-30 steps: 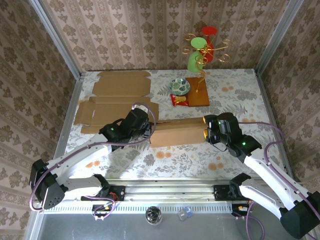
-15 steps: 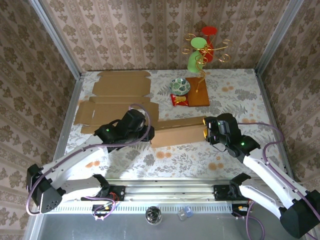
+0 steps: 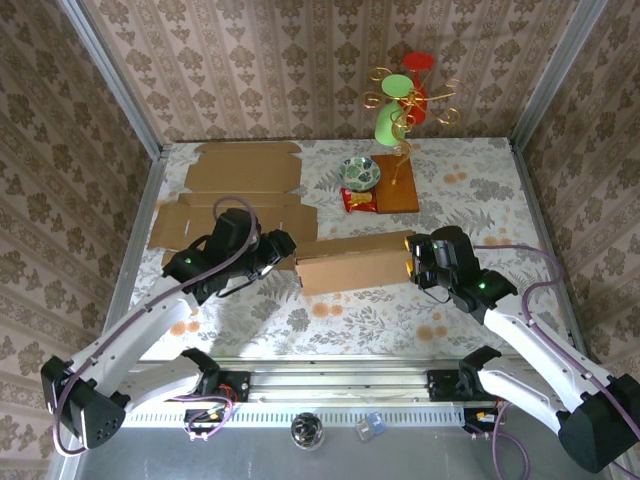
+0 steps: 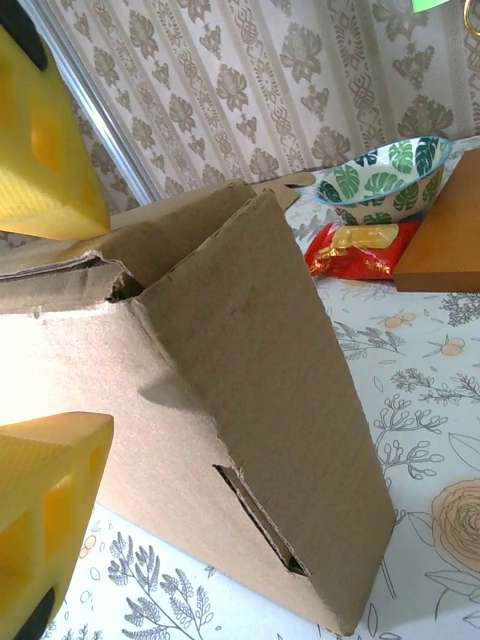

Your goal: Fold the paper box

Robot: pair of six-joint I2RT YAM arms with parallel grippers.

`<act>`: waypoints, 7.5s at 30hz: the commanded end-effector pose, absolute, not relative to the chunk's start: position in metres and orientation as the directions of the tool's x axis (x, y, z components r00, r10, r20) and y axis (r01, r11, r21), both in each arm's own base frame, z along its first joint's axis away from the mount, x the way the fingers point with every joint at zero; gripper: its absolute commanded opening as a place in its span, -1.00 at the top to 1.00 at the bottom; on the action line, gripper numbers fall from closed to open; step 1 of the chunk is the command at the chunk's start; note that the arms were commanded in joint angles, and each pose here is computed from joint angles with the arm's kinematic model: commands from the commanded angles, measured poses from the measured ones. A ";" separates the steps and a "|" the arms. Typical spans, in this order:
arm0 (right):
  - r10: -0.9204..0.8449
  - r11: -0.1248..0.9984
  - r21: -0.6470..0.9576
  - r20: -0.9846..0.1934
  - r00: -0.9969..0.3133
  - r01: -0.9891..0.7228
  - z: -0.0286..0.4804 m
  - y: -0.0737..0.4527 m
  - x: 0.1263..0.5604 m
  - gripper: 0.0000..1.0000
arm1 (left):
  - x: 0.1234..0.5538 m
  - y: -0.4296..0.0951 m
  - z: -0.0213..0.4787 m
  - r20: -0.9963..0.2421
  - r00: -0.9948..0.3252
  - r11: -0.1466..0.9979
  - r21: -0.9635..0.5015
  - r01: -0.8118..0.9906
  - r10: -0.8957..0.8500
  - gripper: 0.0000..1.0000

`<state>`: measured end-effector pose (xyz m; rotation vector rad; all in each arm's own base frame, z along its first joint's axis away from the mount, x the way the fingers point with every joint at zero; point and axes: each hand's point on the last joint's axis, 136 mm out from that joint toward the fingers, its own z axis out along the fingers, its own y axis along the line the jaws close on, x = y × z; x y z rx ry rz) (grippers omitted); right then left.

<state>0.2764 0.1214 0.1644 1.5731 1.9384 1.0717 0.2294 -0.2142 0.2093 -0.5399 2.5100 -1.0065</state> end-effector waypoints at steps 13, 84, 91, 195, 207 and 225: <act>0.958 0.097 0.707 0.126 -0.259 0.701 0.132 0.114 0.261 0.03 | 0.221 -0.236 0.162 -0.072 -0.906 0.653 -0.717 -0.245 -0.418 0.21; 0.762 0.547 0.576 -0.043 -0.646 0.607 0.136 0.073 0.187 0.05 | 0.184 -0.308 0.106 -0.378 -0.923 0.705 -0.675 0.220 -0.074 0.06; 0.711 0.614 0.585 -0.120 -0.693 0.529 0.167 0.075 0.211 -0.07 | 0.234 -0.289 0.115 -0.269 -0.947 0.718 -0.693 0.063 -0.175 -0.05; 0.864 0.274 0.822 0.018 -0.503 0.499 0.114 0.193 0.297 -0.16 | 0.220 -0.208 0.067 -0.085 -0.857 0.706 -0.610 -0.359 -0.509 0.36; 0.820 0.321 0.844 -0.022 -0.572 0.429 0.084 0.224 0.341 -0.02 | 0.280 -0.132 0.069 -0.142 -0.871 0.789 -0.511 -0.342 -0.470 0.34; 0.855 0.297 0.844 -0.027 -0.518 0.447 0.042 0.219 0.366 0.06 | 0.272 -0.102 0.010 -0.091 -0.926 0.887 -0.335 -0.317 -0.365 0.39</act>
